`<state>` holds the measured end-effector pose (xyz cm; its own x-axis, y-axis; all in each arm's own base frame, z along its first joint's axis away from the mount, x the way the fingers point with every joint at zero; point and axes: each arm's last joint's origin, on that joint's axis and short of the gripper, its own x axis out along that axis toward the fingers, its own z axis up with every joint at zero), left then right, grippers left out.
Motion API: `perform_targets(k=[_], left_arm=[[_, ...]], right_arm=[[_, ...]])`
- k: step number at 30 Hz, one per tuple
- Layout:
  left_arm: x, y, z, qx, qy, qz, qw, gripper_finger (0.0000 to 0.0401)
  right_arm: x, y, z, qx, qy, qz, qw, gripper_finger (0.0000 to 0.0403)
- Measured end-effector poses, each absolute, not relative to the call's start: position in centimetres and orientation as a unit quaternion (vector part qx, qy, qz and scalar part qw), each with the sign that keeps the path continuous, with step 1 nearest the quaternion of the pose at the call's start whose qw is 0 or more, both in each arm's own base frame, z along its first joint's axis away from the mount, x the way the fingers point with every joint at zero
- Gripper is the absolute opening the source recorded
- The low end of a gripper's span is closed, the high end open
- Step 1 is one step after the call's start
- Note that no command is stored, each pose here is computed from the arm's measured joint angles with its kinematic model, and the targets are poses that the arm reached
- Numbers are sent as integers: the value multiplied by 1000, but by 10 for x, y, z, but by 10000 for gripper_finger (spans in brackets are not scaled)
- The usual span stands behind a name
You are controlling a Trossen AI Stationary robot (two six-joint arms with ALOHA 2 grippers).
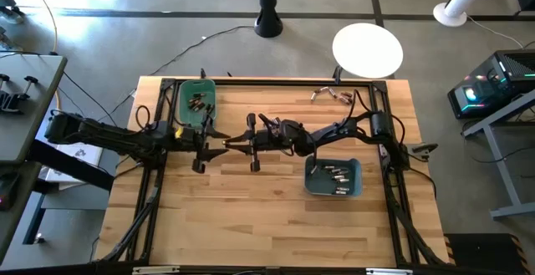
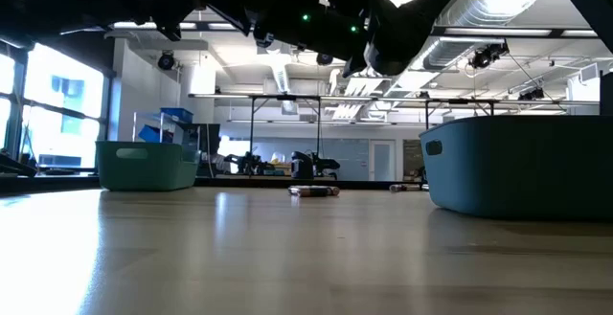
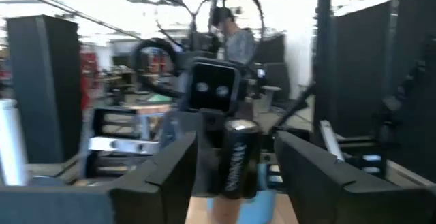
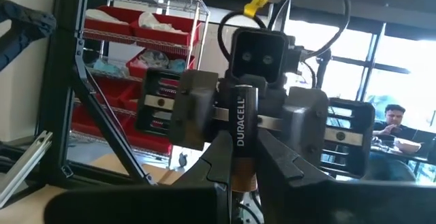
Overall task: Sort batteries
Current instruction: Put the black battery into the green bin
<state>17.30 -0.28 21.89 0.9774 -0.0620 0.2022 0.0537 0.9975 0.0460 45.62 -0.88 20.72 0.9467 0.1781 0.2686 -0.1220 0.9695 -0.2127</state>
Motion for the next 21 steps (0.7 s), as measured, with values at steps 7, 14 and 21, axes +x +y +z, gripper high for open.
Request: perform_targets(k=[7,14,21], left_arm=[[176,-3,219,21,-96,-40,994,116],[174,-4,217,36,-76,-44,995,43],[171,-7,217,39,-51,-22,998,43]], right_arm=[[456,-8,207,-98,-143,79,982,21],[456,-9,205,-83,-133,81,984,22],[458,-10,200,-76,-107,68,989,77]])
